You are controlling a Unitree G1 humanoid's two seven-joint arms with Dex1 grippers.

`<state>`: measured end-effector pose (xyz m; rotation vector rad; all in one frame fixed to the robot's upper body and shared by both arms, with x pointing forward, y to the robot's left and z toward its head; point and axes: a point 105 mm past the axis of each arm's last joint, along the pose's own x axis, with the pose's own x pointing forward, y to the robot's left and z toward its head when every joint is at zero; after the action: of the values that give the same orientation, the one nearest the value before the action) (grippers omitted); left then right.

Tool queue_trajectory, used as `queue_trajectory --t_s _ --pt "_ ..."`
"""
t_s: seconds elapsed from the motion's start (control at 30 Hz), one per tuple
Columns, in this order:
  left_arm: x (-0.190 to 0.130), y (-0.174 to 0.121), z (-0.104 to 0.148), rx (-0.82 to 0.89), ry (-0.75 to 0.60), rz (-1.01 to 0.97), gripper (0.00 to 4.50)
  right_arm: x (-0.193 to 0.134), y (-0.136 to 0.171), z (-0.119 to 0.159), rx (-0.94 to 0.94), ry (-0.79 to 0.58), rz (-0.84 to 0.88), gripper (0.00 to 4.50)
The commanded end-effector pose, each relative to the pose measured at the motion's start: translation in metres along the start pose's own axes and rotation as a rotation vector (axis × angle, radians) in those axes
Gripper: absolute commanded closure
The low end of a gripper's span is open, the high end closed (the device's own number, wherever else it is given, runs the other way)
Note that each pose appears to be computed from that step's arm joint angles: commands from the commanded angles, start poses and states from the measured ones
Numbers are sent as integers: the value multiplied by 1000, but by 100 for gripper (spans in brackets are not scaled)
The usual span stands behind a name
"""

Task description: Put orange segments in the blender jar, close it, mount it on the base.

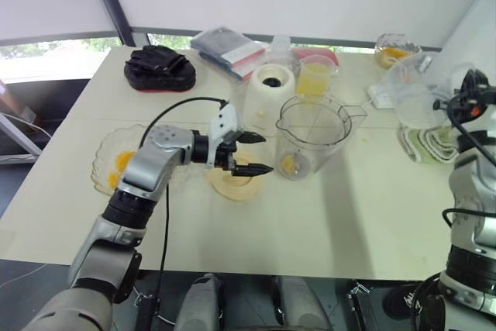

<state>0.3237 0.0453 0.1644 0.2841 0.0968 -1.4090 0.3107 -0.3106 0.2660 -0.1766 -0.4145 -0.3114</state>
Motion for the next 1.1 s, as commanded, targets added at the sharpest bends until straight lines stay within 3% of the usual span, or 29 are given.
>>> queue_trajectory --t_s 0.03,0.5,1.1 --pt "4 -1 13 60 -13 -20 48 3 3 37 -21 -107 28 445" --pt "5 0 12 72 -4 -26 48 -6 42 81 -131 -206 197 445" --pt "7 3 12 86 -2 -39 48 -24 76 87 -368 -250 361 445"
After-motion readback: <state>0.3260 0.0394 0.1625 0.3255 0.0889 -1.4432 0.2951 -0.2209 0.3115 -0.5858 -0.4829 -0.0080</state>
